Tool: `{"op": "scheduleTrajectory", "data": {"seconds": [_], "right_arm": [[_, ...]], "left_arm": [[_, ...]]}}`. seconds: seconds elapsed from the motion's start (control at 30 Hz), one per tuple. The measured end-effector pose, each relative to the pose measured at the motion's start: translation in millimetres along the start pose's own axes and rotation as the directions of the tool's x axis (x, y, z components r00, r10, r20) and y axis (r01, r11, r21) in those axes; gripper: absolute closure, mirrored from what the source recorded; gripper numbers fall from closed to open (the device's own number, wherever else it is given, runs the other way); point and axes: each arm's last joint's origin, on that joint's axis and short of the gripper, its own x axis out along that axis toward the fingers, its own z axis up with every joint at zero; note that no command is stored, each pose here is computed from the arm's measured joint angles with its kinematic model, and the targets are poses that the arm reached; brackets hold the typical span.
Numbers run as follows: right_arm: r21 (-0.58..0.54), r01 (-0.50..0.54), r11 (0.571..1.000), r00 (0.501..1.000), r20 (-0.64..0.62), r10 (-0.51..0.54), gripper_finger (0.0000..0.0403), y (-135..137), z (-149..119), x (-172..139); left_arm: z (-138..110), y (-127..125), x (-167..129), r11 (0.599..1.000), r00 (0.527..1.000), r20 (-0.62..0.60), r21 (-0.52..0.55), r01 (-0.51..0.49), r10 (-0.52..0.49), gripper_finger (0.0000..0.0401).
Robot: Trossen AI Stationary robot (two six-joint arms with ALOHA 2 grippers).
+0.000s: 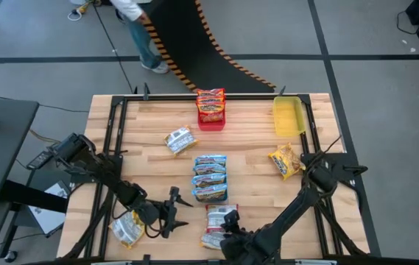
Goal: Sort Maruchan noodles
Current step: Put the red noodle pack into the red bin
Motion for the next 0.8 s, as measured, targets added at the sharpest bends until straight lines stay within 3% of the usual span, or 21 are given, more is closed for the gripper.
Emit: {"op": "scheduleTrajectory", "data": {"seconds": [0.13,0.33,0.8], "right_arm": [[0.03,-0.012,0.999,1.0,-0.022,0.012,0.0202,6.8,0.7,7.6],[0.143,0.05,0.988,0.998,-0.029,-0.047,0.0207,7.4,-2.5,10.9],[0.263,0.06,0.963,0.998,-0.041,-0.051,0.0295,-3.5,-0.3,12.3]], "left_arm": [[-0.5,-8.9,-5.0,0.999,0.999,0.004,-0.037,0.032,-0.032,0.0087],[4.5,-23.1,-18.2,0.995,0.995,0.035,-0.036,0.09,-0.089,0.0087],[19.2,-38.5,-44.3,0.992,0.987,0.114,-0.046,0.12,-0.114,0.0087]]}}
